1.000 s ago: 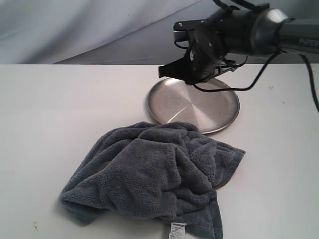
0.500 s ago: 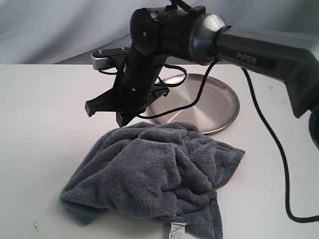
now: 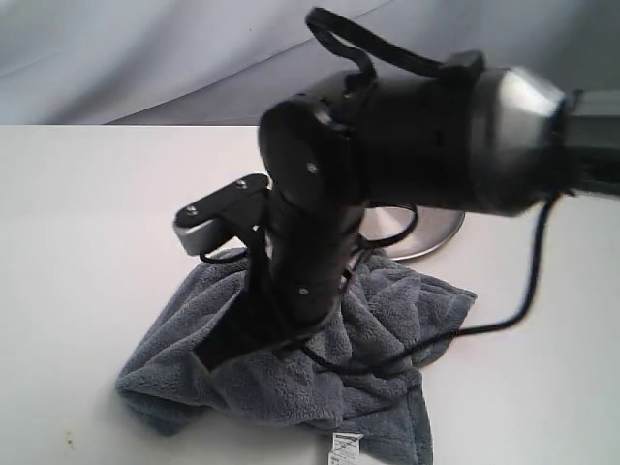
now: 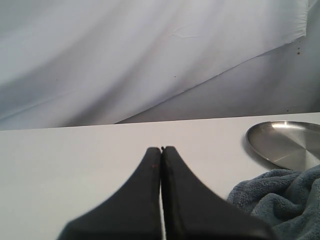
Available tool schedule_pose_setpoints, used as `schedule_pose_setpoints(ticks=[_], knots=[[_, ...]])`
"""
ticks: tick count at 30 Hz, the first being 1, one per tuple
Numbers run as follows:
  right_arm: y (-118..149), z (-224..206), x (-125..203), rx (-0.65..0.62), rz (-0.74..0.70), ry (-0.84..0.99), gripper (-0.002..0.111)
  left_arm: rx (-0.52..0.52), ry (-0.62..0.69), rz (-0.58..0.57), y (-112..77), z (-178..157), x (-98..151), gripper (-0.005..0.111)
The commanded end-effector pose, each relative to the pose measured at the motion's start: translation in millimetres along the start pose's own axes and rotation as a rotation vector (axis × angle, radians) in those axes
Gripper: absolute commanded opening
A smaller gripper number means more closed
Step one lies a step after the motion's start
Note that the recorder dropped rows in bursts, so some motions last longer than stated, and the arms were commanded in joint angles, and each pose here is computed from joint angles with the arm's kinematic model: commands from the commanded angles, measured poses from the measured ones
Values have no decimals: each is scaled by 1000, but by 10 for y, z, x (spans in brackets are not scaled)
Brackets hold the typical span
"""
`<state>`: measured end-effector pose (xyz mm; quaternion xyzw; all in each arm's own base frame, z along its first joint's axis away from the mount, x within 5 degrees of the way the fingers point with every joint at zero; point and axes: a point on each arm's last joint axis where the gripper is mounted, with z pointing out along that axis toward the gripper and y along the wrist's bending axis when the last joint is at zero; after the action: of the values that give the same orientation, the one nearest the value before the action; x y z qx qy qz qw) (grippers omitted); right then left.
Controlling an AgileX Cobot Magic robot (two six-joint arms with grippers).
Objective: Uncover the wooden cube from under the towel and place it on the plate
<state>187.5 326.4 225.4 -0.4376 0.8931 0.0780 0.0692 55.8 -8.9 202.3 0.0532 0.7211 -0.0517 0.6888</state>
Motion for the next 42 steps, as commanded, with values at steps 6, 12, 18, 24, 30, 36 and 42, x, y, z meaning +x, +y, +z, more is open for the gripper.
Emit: schedule_pose_setpoints(ticks=[6,12,18,24,30,36,42], knots=[[-381,-79,934,254,122,-47,0,5,-3,-4,-3,-1,10,0],[-901,-52,1120,319,296,-73,0,5,-3,-4,-3,-1,10,0],[-1278,-91,1106,328,418,-160,0,5,-3,-4,-3,-1,10,0],[-1558,-133,1060,333,501,-247,0,5,-3,-4,-3,-1,10,0],[-1794,-113,844,343,557,-257,0,5,-3,-4,-3,-1,10,0],[-1941,35,490,334,571,-248,0,5,-3,-4,-3,-1,10,0],[-2054,201,123,281,599,-238,0,5,-3,-4,-3,-1,10,0]])
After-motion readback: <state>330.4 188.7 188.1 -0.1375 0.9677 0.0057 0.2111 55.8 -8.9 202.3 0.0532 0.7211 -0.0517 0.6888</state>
